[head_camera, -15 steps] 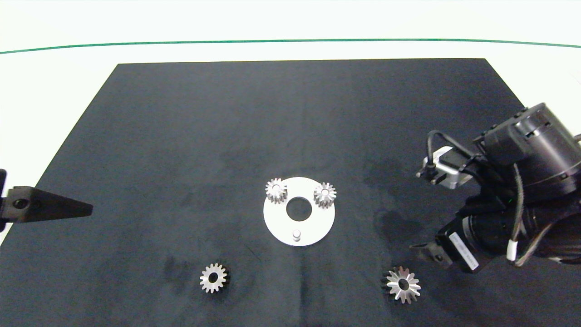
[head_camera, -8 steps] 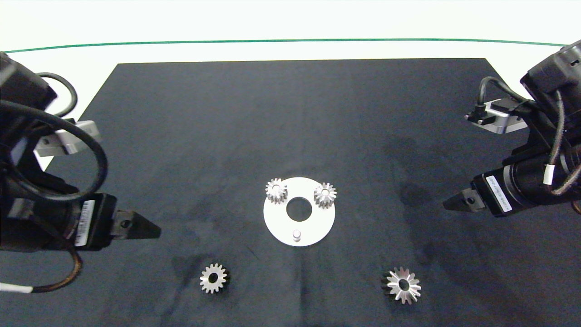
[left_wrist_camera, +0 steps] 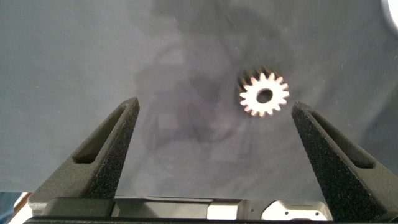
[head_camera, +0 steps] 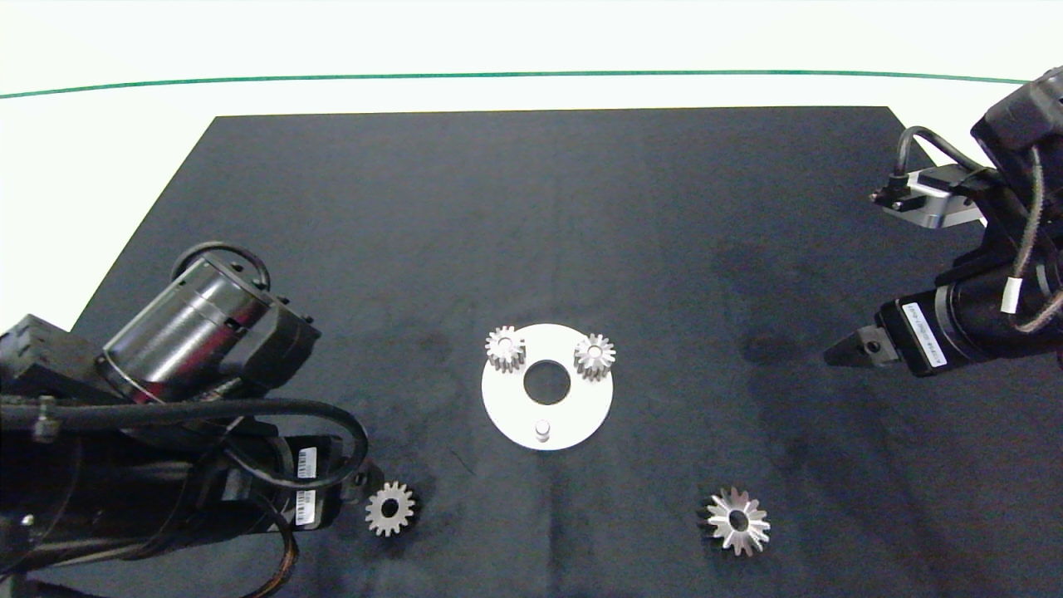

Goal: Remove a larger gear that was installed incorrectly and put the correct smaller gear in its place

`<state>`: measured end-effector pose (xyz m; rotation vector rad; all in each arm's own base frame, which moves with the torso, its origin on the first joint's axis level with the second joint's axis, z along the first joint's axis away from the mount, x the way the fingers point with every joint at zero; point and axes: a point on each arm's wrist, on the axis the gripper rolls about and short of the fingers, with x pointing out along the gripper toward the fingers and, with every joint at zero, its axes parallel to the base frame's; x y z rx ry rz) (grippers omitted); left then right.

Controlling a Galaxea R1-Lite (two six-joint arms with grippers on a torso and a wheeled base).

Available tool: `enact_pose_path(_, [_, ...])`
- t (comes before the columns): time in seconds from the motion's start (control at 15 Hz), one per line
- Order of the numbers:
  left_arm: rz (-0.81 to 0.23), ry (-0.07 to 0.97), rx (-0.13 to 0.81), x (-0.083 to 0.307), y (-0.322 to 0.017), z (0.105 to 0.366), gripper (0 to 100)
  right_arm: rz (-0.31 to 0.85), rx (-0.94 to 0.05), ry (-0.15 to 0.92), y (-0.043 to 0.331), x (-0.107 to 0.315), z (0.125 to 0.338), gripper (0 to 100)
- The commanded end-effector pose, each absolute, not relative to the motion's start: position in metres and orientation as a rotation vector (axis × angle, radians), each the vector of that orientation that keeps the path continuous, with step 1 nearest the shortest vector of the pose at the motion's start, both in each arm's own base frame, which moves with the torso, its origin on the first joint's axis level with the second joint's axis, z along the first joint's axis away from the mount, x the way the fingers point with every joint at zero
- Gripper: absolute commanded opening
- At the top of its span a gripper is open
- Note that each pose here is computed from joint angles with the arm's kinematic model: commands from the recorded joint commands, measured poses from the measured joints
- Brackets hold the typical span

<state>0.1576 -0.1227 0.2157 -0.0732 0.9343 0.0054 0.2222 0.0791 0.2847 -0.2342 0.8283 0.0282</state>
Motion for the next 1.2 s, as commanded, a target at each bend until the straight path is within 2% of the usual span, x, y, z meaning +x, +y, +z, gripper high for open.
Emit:
enact_pose_path(0.07, [0.003, 0.974, -0.026, 0.157, -0.132, 0.204, 100, 0.026, -0.237, 0.835, 0.079, 0.223, 0.283, 100])
enact_pose_path(0.2, [-0.034, 0.977, -0.012, 0.152, -0.139, 0.203, 100, 0.029, -0.240, 0.838, 0.080, 0.223, 0.283, 100])
enact_pose_path(0.73, [-0.048, 0.942, -0.061, 0.168, -0.154, 0.181, 100, 0.031, -0.246, 0.846, 0.082, 0.224, 0.281, 100])
enact_pose_path(1.2, [-0.043, 0.959, -0.038, 0.172, -0.159, 0.166, 100, 0.040, -0.251, 0.847, 0.084, 0.223, 0.280, 100])
